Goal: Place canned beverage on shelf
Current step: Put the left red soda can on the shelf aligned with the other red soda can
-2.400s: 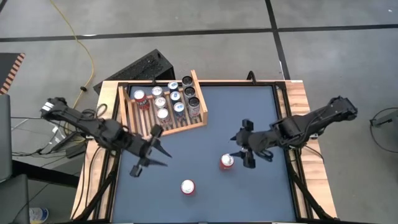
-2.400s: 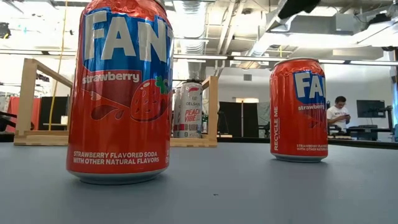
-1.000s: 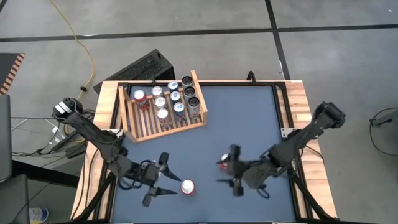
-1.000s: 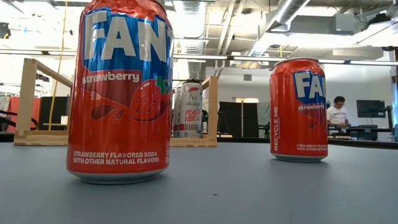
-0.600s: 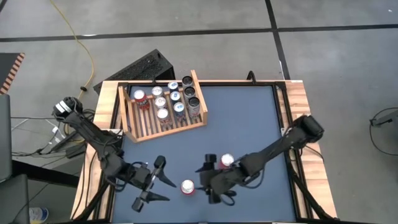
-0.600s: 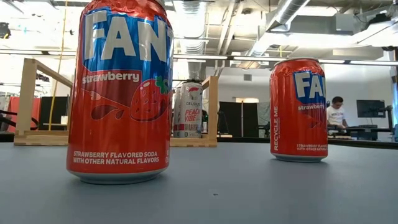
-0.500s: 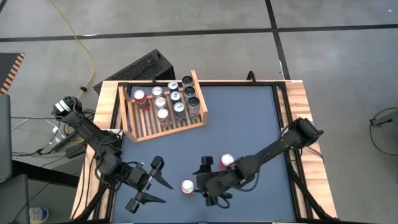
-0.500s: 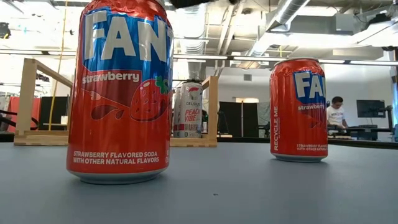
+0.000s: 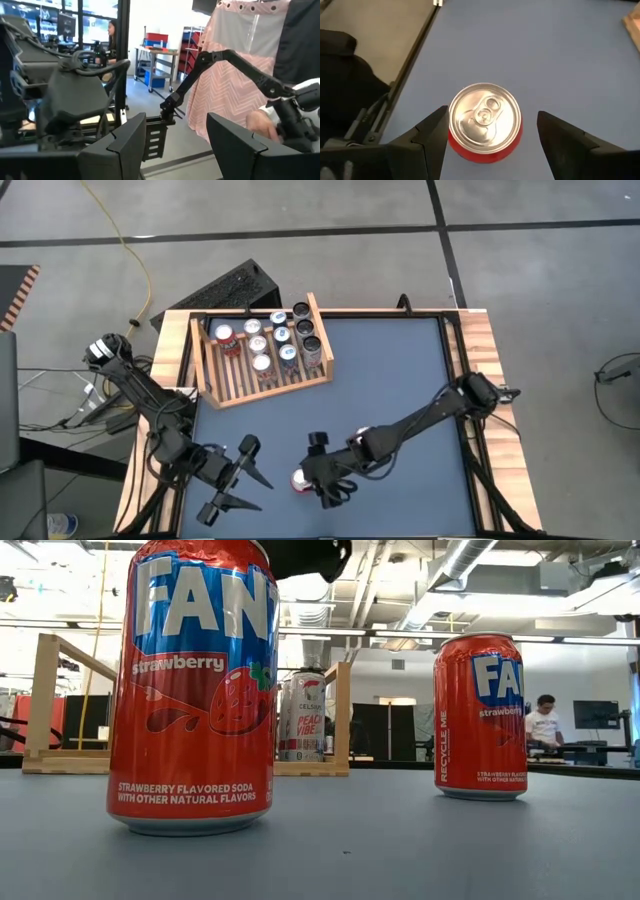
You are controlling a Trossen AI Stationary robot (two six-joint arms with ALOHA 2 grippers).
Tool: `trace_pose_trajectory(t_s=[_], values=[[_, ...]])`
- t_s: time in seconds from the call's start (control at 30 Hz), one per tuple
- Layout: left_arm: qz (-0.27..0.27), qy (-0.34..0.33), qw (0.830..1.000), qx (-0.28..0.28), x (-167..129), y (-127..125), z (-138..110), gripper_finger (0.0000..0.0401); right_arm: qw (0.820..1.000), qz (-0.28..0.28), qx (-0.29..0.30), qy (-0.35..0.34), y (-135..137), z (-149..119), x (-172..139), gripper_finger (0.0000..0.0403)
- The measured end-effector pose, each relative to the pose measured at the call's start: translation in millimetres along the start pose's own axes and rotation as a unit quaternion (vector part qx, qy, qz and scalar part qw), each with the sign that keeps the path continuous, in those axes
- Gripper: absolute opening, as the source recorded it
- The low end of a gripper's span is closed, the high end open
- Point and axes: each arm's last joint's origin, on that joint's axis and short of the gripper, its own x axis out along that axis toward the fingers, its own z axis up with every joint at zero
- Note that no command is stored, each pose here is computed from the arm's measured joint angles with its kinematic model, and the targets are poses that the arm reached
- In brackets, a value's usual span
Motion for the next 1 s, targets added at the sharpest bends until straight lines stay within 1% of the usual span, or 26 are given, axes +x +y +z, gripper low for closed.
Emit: trace_pose_trajectory(t_s=[0.07, 0.27, 0.47, 0.57, 0.63, 0.77, 0.83, 0.87, 1.0], values=[[0.0, 0.001, 1.0, -0.012, -0.1, 0.0, -0.1, 0.0196, 1.0, 0.007, 0.0, -0.002, -4.7, 1.3, 0.9, 0.0276], [0.0, 0.002, 1.0, -0.023, -0.1, 0.0, -0.3, 0.0196, 1.0, 0.026, -0.01, -0.006, -8.8, 3.4, 1.6, 0.0276], [0.0, 0.003, 1.0, -0.023, 0.0, 0.1, -0.5, 0.0196, 0.999, 0.028, -0.043, 0.004, -9.4, 0.1, 5.4, 0.0276], [0.0, 0.004, 1.0, -0.022, 0.0, 0.2, -0.7, 0.0196, 0.998, 0.056, -0.034, 0.019, -12.1, -4.4, 11.4, 0.0276], [0.001, 0.008, 1.0, -0.021, 0.0, 0.2, -1.5, 0.0196, 0.997, 0.075, -0.024, 0.013, -14.9, -5.6, 21.8, 0.0276], [0.002, 0.017, 1.0, -0.025, 0.0, 0.4, -3.5, 0.0196, 0.995, 0.098, -0.02, 0.005, -14.6, -8.2, 33.2, 0.0276], [0.003, 0.019, 0.999, -0.026, 0.0, 0.4, -4.0, 0.0196, 0.993, 0.121, -0.015, 0.006, -18.1, -9.0, 37.1, 0.0276], [0.003, 0.02, 0.999, -0.026, 0.0, 0.4, -4.1, 0.0196, 0.992, 0.126, -0.013, 0.007, -20.3, -9.2, 38.0, 0.0276], [0.006, 0.023, 0.999, -0.028, -0.1, 0.6, -4.8, 0.0196, 0.993, 0.118, -0.004, 0.008, -25.6, -9.0, 38.9, 0.0273]])
